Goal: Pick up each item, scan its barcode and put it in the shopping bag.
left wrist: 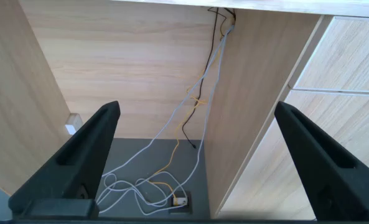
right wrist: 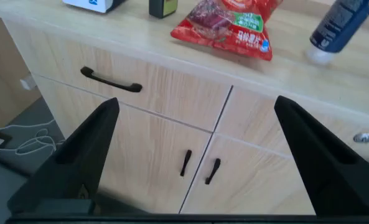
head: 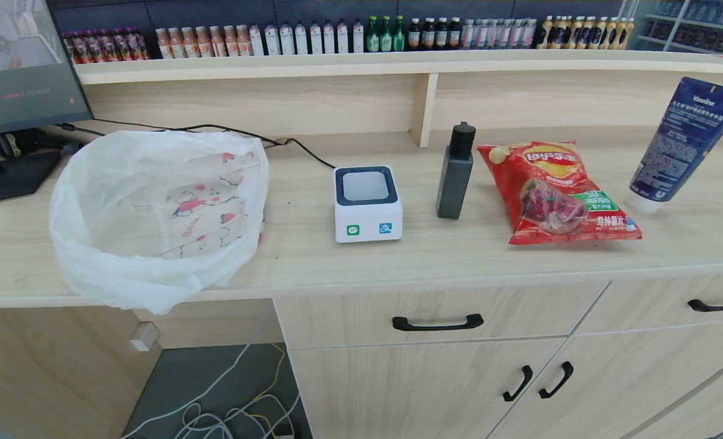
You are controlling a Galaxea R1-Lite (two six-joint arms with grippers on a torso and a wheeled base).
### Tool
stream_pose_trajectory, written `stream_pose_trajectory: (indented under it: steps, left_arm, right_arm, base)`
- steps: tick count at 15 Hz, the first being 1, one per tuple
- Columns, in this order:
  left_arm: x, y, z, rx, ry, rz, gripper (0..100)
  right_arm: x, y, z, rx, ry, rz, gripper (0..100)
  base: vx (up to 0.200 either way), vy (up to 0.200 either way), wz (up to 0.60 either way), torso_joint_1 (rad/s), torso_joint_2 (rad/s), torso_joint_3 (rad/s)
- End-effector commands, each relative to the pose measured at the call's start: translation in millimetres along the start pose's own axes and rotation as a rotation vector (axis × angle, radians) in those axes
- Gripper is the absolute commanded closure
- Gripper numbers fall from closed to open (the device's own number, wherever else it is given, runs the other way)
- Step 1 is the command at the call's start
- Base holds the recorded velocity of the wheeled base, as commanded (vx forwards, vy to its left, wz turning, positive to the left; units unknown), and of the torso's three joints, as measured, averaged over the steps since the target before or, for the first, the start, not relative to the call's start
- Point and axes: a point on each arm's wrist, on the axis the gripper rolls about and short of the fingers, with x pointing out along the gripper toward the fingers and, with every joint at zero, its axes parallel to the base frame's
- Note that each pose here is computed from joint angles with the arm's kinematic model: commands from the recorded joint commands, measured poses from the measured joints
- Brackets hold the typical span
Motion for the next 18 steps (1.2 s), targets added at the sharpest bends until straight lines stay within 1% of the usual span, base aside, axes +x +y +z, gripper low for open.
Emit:
stream_pose_trajectory:
  steps: [1,5,7,8,9,11,13,15,16,17,18]
  left_arm:
    - [0.0,0.0,0.0,0.000,0.000,0.000,0]
    - [0.0,0.0,0.0,0.000,0.000,0.000,0]
    - [0.0,0.0,-0.2,0.000,0.001,-0.001,0]
    - [0.0,0.0,0.0,0.000,0.000,0.000,0]
    - [0.0,0.0,0.0,0.000,0.000,0.000,0]
    - [0.0,0.0,-0.2,0.000,0.001,0.000,0]
    - [0.0,0.0,-0.2,0.000,0.001,0.000,0]
    - [0.0,0.0,0.0,0.000,0.000,0.000,0]
    - [0.0,0.0,-0.2,0.000,0.001,-0.001,0]
    - [0.0,0.0,0.0,0.000,0.000,0.000,0]
    - [0.0,0.0,-0.2,0.000,0.001,0.000,0]
  right_arm:
    - [62.2,-9.3,17.7,-0.042,0.028,0.133,0]
    - [114.8,-17.4,31.7,-0.051,-0.019,0.134,0]
    - [133.8,-19.5,35.3,-0.050,-0.025,0.139,0]
    - [149.3,-15.6,36.8,-0.047,-0.023,0.165,0]
    - [156.3,-15.0,37.2,-0.046,-0.020,0.163,0]
    - [187.7,-3.1,42.0,-0.022,-0.034,0.138,0]
    - [215.6,13.8,42.8,0.072,-0.078,0.082,0]
    - [238.8,24.5,36.7,0.148,-0.118,0.022,0]
    - [243.6,25.9,34.2,0.159,-0.123,0.008,0]
    - [256.7,28.3,28.2,0.180,-0.145,-0.050,0]
    - [268.2,28.1,29.6,0.190,-0.172,-0.118,0]
  base:
    - [0.000,0.000,0.00,0.000,0.00,0.000]
    - [0.000,0.000,0.00,0.000,0.00,0.000]
    - [0.000,0.000,0.00,0.000,0.00,0.000]
    - [0.000,0.000,0.00,0.000,0.00,0.000]
    - [0.000,0.000,0.00,0.000,0.00,0.000]
    - [0.000,0.000,0.00,0.000,0.00,0.000]
    - [0.000,0.000,0.00,0.000,0.00,0.000]
    - [0.000,0.000,0.00,0.000,0.00,0.000]
    - [0.000,0.000,0.00,0.000,0.00,0.000]
    - [0.000,0.000,0.00,0.000,0.00,0.000]
    - [0.000,0.000,0.00,0.000,0.00,0.000]
